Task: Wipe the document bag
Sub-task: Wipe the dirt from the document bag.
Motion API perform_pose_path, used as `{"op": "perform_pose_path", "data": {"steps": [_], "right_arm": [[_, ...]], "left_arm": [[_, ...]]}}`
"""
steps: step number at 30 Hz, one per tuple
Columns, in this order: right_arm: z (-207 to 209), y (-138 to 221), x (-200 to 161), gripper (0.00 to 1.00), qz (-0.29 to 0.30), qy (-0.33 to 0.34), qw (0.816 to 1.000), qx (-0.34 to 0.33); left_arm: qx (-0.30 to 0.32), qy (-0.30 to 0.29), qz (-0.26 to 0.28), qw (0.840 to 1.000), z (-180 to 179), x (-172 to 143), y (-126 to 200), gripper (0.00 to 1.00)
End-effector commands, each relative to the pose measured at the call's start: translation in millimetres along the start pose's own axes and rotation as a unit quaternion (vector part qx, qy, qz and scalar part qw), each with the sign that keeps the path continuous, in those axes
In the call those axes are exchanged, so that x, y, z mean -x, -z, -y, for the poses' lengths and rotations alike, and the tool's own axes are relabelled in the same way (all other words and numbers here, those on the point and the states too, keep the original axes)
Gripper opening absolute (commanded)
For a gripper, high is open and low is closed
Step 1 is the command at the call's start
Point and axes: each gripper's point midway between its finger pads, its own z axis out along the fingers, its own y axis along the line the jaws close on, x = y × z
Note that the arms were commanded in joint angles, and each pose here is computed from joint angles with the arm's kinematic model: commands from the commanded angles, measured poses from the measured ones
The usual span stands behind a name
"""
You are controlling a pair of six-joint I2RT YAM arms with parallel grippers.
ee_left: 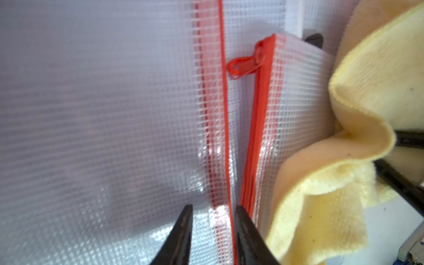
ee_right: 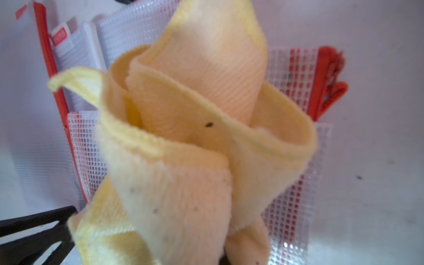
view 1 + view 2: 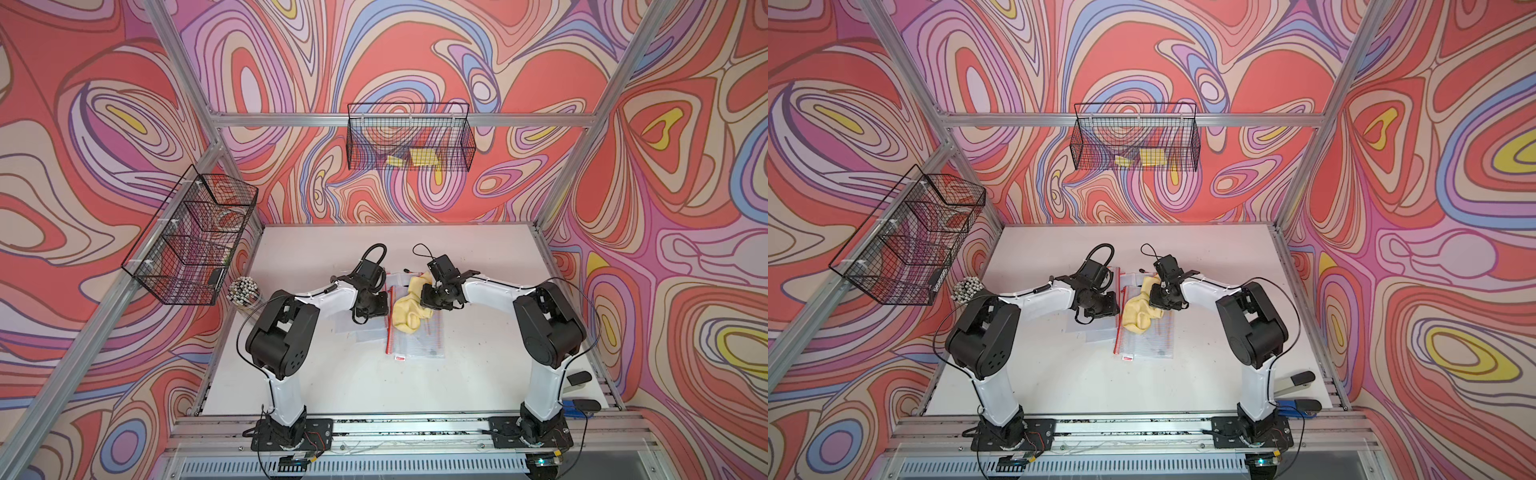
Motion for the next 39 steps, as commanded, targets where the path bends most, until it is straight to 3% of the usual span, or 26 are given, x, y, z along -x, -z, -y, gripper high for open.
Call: {"op": "perform_pose_path", "data": {"steps": [1, 4, 11, 14, 18, 25, 35, 39], "right_arm": [[21, 15, 2, 0.00, 0.013, 0.001, 0.998, -0.054], [-7, 34, 14, 0.00, 0.042, 0.001, 0.999, 0.014], [-53, 100, 54, 0.00, 0.128, -0.001, 0.986, 0.103], [-66, 109, 61, 0.00, 0.125, 0.007, 0.985, 0.120], [-87, 84, 52, 0.00, 0.079, 0.034, 0.987, 0.138], [-72, 11, 19, 0.00, 0.001, 0.018, 0.993, 0.116], [-26, -46, -26, 0.00, -0.054, -0.010, 0.997, 0.061], [-36, -40, -24, 0.00, -0.048, -0.019, 0.995, 0.088]], "left_arm": [[-0.036, -0.010, 0.035, 0.999, 12, 5, 21, 0.52], [-0.081, -0.031, 0.059, 0.994, 28, 10, 32, 0.60], [-0.149, -0.054, 0.042, 0.986, 49, -1, 34, 0.61], [-0.139, -0.047, 0.042, 0.988, 44, -2, 31, 0.61], [-0.114, -0.046, 0.061, 0.991, 32, -2, 39, 0.61], [-0.144, -0.020, 0.117, 0.982, 30, 6, 70, 0.61], [-0.133, -0.008, 0.093, 0.987, 20, -8, 62, 0.59], [-0.133, -0.006, 0.089, 0.987, 20, -10, 63, 0.59]]}}
